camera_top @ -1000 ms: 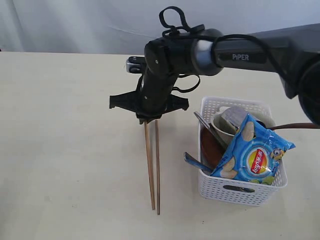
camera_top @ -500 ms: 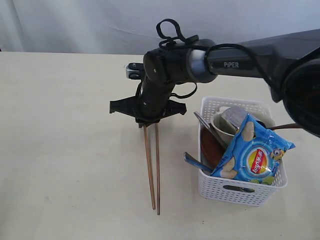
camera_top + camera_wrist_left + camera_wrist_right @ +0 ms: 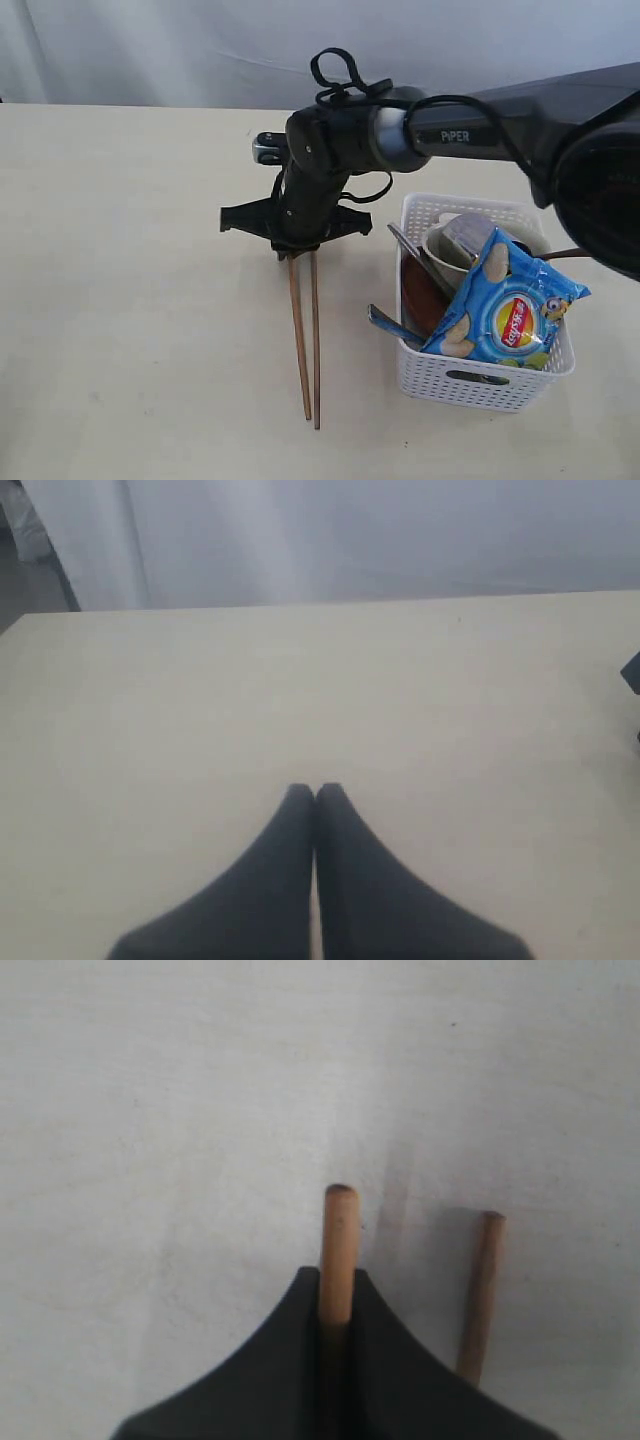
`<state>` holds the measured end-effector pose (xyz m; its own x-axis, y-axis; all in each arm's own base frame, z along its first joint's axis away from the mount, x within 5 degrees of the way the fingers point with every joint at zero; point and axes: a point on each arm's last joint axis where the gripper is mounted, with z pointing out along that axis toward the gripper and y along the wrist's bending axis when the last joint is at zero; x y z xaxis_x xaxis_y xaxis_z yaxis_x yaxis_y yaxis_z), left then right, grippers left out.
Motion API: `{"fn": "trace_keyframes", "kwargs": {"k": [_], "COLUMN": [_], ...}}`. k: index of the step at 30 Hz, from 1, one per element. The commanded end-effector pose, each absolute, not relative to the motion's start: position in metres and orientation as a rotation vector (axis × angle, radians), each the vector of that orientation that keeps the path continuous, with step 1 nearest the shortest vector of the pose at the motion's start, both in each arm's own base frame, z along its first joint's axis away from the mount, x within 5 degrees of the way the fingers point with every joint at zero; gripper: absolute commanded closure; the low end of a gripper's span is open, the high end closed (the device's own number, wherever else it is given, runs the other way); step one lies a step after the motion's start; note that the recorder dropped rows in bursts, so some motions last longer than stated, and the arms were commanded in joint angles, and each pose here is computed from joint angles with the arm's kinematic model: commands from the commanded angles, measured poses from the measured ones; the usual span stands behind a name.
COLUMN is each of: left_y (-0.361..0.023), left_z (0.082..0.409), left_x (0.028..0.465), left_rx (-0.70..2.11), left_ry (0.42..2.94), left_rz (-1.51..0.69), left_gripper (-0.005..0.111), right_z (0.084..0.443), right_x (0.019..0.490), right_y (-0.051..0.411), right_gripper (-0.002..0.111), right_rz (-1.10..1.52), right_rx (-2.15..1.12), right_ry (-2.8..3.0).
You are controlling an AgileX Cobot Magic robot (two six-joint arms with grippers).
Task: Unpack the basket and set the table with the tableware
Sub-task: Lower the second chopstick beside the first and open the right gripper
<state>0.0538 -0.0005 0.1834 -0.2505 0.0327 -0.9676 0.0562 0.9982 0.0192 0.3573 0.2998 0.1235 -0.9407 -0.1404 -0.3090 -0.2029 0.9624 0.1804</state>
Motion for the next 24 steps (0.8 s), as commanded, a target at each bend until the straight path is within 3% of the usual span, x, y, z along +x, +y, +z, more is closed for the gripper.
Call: {"fn": "trace_keyframes", "kwargs": {"k": [1, 10, 12, 17, 24], "left_y": [-0.0011, -0.0011, -0.0011, -0.0011, -0.0011], "left_z": [0.1827, 0.1827, 0.1827, 0.1827, 0.1827], "left_x": [0.0537, 0.0537, 0.0537, 0.0537, 0.0537], "left_rx": [0.059, 0.059, 0.059, 0.059, 0.059], "left_ry": [1.82, 1.82, 1.82, 1.82, 1.82], "left_rz": [-0.04, -0.04, -0.04, -0.04, -0.04], "left_gripper": [0.107, 0.107, 0.107, 0.107, 0.107], "right_z": [0.1244, 0.1243, 0.1243, 0.1243, 0.126], "right_x": [0.3605, 0.3611, 0.3611, 0.3611, 0.3623], "right_y": [0.2978, 0.2967, 0.2967, 0.2967, 0.297], "right_gripper": [0.109, 0.107, 0.099, 0.065, 0.062], "right_rz": [0.303, 0.293, 0.293, 0.293, 0.295], "right_rx": [-0.246, -0.264, -0.264, -0.264, -0.276], "right_ry": [2.806, 2.804, 2.804, 2.804, 2.784]}}
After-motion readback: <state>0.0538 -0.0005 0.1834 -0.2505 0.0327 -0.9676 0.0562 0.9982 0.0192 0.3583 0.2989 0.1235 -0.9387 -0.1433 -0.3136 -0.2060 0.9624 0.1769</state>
